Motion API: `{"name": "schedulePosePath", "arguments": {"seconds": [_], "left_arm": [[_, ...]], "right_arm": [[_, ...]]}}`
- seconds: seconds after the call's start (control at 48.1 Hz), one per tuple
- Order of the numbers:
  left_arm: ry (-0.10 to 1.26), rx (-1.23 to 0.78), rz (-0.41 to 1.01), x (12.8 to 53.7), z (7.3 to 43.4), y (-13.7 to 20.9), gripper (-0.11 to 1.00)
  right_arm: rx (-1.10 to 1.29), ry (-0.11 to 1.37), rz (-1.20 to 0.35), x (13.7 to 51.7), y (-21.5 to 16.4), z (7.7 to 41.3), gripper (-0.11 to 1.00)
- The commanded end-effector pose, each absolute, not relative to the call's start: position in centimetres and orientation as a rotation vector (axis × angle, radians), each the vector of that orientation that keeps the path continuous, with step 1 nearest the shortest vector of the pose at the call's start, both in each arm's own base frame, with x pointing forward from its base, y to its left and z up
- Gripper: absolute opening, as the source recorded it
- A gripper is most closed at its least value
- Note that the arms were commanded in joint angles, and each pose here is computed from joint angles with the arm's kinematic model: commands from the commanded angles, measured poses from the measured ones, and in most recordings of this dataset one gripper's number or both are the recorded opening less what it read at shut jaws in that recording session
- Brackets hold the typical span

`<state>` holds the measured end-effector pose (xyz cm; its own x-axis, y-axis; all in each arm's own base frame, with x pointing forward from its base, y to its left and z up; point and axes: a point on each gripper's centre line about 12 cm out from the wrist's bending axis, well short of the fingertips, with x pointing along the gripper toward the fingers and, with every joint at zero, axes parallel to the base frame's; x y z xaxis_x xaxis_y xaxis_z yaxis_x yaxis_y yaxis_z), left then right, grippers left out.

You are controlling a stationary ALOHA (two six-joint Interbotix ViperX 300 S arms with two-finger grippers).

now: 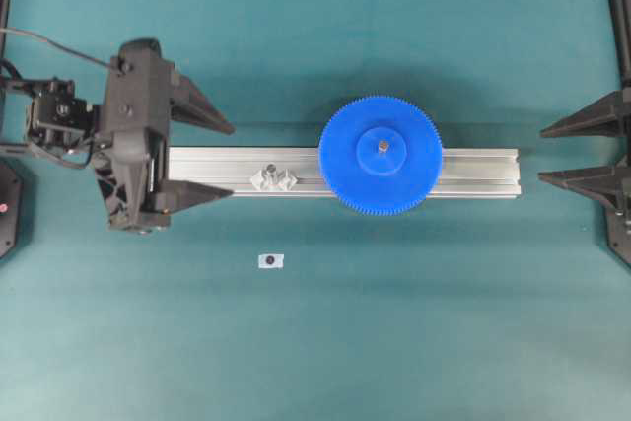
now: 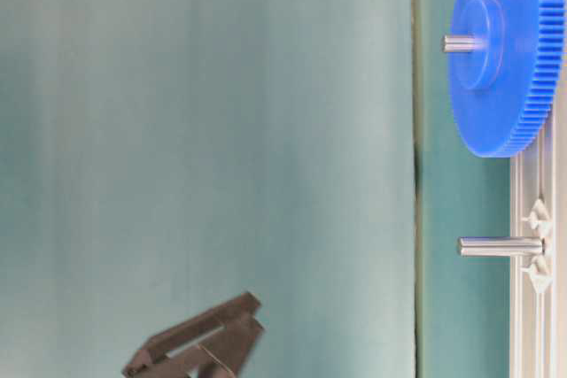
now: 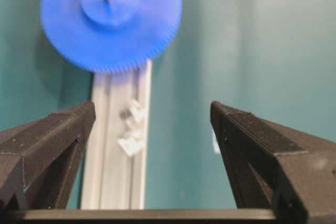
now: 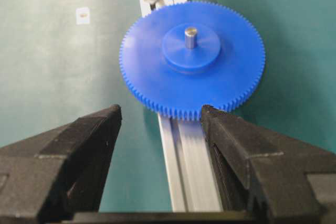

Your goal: Insert the large gear onto the shaft.

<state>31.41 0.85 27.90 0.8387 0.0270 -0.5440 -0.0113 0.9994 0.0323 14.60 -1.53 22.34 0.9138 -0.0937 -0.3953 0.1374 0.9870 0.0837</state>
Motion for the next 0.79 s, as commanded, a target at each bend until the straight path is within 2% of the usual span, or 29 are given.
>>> {"name": "schedulePosePath", "arguments": {"seconds": [0.0, 0.25, 0.77], "left_arm": [[0.54, 0.034, 0.011, 31.3, 28.8, 0.6, 0.91], [0.483, 0.036, 0.009, 30.8, 29.0, 0.5, 0.91], [0.471, 0.037, 0.009, 29.9, 29.0, 0.5, 0.91]], "right_arm": [[0.116, 0.39, -0.122, 14.7, -1.6, 22.7, 0.69], [0.115, 0.399, -0.122, 14.6, -1.6, 22.2, 0.69], [0.114, 0.393, -0.122, 14.6, -1.6, 22.3, 0.69]]}}
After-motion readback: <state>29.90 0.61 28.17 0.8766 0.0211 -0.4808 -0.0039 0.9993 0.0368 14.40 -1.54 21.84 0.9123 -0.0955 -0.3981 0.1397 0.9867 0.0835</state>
